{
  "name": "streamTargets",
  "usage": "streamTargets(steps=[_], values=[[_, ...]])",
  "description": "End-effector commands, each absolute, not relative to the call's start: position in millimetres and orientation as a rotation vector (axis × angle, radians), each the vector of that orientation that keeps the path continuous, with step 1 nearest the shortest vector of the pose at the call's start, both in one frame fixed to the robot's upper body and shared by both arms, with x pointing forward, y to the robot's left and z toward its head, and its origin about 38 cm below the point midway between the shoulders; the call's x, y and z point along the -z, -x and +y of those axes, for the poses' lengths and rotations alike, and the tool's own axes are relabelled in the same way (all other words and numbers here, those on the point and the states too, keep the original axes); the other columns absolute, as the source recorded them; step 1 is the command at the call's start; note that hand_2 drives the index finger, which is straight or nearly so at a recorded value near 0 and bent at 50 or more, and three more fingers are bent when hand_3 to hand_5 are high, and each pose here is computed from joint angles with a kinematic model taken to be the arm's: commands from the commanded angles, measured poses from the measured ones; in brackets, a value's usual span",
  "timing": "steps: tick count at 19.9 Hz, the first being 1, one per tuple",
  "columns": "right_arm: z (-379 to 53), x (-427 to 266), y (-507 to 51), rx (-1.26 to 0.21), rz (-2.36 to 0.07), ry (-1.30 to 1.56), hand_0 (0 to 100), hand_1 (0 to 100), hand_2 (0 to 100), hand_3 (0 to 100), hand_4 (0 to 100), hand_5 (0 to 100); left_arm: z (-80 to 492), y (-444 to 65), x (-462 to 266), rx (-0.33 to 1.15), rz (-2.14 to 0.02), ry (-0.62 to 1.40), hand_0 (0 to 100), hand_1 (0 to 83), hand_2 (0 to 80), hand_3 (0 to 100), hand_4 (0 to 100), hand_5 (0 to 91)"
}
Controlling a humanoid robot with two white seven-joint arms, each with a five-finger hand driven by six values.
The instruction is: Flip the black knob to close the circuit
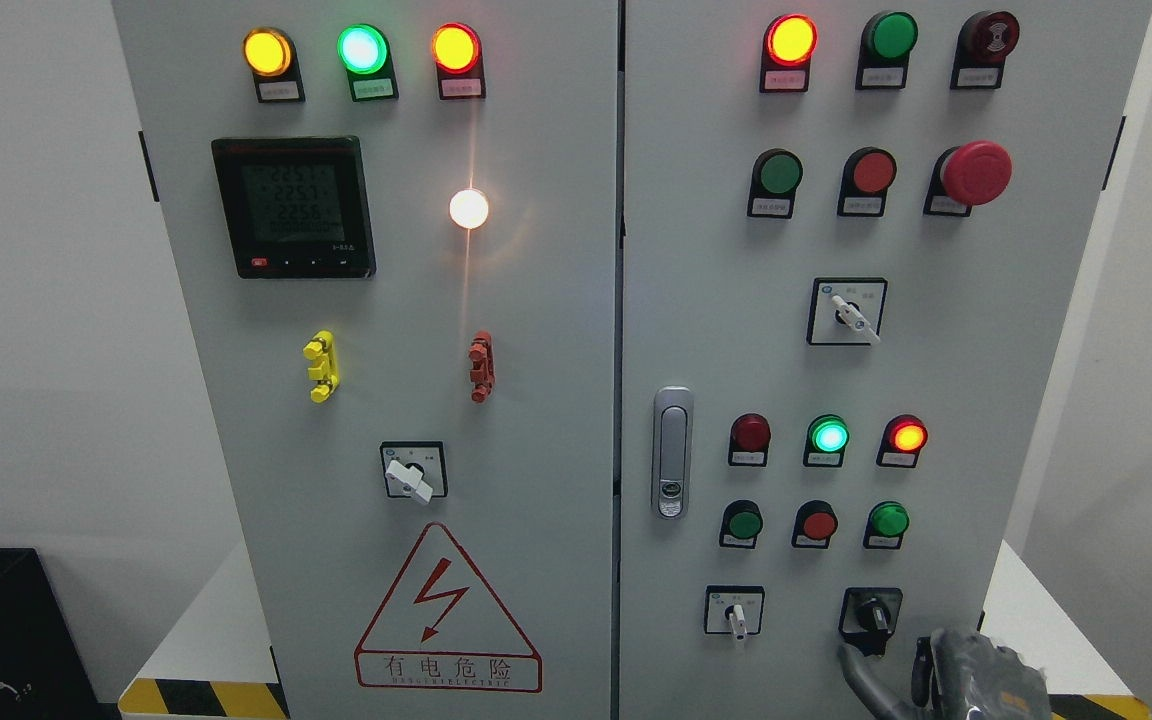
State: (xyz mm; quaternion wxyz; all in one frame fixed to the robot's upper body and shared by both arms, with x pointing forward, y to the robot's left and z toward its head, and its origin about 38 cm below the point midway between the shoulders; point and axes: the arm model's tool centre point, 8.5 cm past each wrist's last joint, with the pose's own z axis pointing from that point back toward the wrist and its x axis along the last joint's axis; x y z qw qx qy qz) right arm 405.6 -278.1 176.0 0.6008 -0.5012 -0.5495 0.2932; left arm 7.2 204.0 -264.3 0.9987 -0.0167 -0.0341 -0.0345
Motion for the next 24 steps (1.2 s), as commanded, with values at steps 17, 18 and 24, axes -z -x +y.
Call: streamTargets(steps=[17, 18, 24], values=[[-258, -174, -329, -0.197, -1.595, 0.545, 0, 3, 53, 84, 77, 70, 203, -1, 265, 0.067, -0.07, 0.036, 12, 55.6, 0.0, 0, 0, 0.0], [-258, -172, -325, -0.168, -1.602, 0.489, 0, 3, 49, 82, 76, 69, 203, -1, 265, 0.067, -0.07, 0.036, 12, 55.6, 0.0, 0, 0, 0.0], [-256, -168, -316, 0.086, -1.685, 0.186, 0, 1, 29, 54, 53, 50, 203, -1, 265, 0.067, -0.07, 0.036, 12, 55.6, 0.0, 0, 0, 0.0]])
